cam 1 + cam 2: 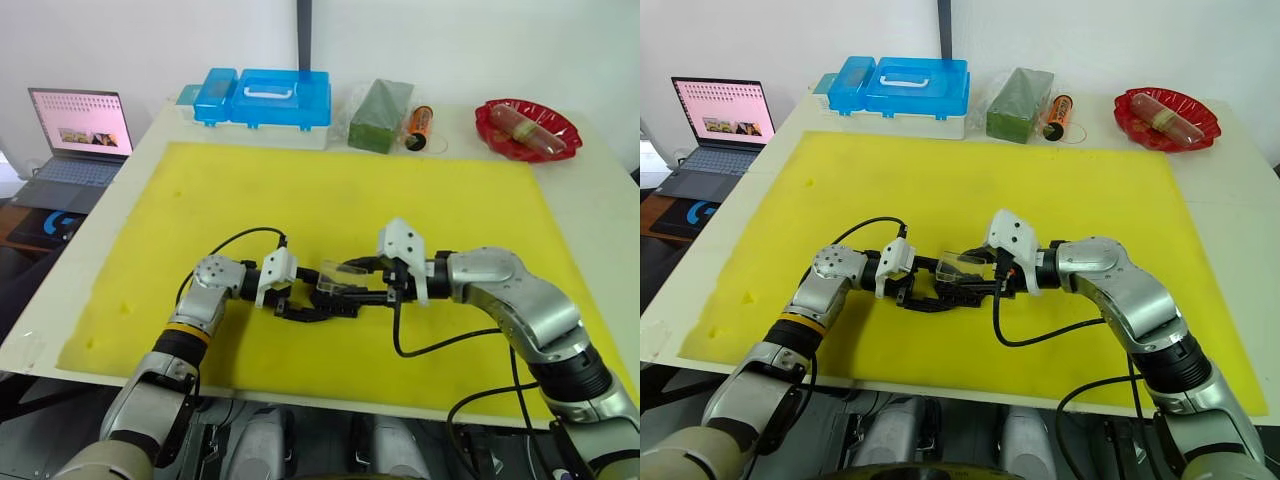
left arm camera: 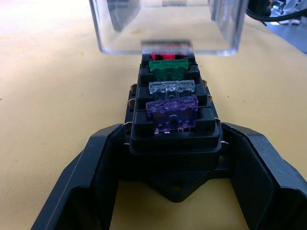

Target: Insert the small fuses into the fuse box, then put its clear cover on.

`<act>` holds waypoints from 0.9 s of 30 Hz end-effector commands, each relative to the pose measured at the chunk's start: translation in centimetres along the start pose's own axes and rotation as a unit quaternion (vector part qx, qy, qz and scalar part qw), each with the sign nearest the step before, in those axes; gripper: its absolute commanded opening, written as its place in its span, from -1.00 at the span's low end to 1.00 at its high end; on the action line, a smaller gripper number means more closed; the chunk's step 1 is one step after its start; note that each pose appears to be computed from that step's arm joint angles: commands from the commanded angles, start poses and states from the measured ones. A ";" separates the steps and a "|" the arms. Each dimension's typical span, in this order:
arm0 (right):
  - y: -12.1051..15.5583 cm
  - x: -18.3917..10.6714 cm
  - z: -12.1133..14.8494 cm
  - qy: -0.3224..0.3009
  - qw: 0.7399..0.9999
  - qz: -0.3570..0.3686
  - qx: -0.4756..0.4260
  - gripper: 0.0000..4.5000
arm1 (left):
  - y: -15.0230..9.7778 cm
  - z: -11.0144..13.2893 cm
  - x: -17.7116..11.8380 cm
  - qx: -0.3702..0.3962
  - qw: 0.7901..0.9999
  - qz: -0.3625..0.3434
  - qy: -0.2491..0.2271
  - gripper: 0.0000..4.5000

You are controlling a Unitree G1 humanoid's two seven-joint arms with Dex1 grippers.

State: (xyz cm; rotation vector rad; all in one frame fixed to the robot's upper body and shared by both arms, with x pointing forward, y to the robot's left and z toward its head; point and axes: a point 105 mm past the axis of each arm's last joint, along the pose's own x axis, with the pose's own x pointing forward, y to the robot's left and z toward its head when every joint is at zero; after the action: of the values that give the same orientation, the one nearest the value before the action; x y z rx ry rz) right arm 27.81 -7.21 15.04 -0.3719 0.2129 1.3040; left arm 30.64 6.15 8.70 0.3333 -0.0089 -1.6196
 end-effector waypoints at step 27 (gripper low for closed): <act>-0.7 0.7 -2.7 0.029 0.999 0.016 -0.024 -0.19 | -0.5 -0.1 0.6 0.000 1.000 -0.014 0.003 0.25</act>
State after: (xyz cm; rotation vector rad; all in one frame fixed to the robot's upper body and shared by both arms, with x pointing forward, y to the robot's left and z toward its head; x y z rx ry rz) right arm 28.74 -7.72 12.30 -0.4239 0.2435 1.3312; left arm 30.55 5.94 8.56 0.3393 -0.0040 -1.6229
